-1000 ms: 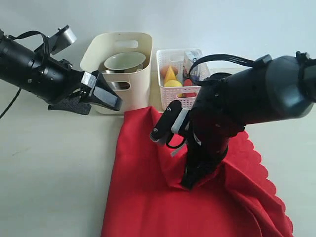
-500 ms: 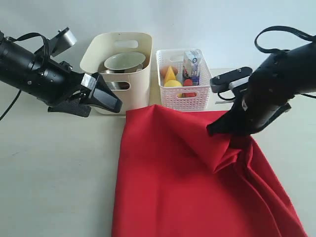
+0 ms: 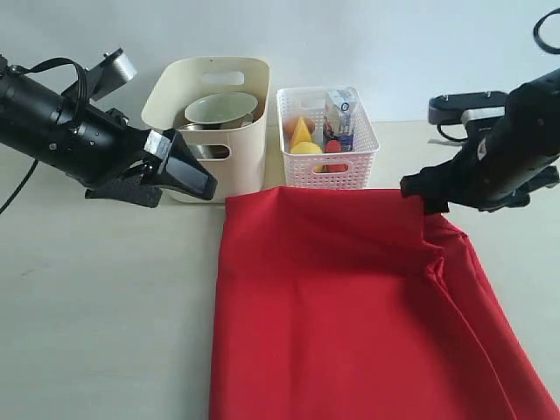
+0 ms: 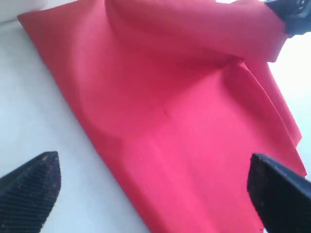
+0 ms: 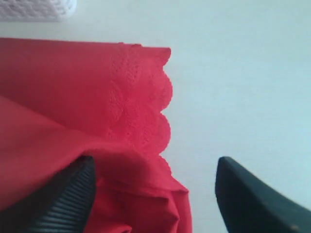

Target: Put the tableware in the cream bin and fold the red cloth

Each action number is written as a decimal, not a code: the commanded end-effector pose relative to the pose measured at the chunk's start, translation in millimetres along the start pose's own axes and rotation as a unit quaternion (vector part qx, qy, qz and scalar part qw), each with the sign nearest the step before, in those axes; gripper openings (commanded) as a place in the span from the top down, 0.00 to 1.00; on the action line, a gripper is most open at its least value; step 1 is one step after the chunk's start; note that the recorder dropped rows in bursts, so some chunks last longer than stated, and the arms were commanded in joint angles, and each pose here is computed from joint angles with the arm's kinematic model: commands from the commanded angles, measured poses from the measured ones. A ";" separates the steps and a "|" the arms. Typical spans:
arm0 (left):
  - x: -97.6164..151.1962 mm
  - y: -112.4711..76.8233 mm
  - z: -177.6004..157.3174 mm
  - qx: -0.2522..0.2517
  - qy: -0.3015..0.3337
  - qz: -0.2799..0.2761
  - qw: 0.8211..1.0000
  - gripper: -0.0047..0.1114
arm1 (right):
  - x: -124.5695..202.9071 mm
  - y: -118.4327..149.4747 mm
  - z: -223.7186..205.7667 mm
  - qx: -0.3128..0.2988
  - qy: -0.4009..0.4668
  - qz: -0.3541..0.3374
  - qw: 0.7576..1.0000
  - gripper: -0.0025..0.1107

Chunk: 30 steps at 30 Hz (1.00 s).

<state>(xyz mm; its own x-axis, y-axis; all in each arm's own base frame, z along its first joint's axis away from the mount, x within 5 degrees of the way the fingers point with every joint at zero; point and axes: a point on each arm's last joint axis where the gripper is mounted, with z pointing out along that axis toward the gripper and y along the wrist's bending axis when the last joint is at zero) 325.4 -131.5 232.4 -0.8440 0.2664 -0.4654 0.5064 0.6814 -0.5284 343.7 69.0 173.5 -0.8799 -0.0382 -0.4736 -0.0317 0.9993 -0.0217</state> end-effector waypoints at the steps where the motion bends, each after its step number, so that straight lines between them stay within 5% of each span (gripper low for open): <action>1: -0.1 -4.0 -2.1 0.008 -0.003 -0.003 1.000 0.09 | -11.0 -5.4 -41.2 -0.004 -0.050 -0.002 0.999 0.38; 16: 6.7 -35.2 17.6 0.036 0.038 0.046 0.998 0.09 | 11.5 22.8 -80.4 -0.188 0.045 -0.087 0.977 0.41; 30: 25.4 -43.9 36.1 0.027 0.070 0.073 0.995 0.09 | 0.1 20.2 -15.6 -0.132 -0.001 -0.067 0.989 0.95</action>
<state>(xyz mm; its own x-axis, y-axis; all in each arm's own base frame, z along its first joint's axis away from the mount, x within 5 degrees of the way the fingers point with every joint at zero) 289.8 -178.7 217.0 -0.7814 0.4526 -0.4296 0.6236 0.5913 -0.5114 324.3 92.8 196.1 -0.8792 -0.1929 -0.4357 -0.2962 0.9375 0.1825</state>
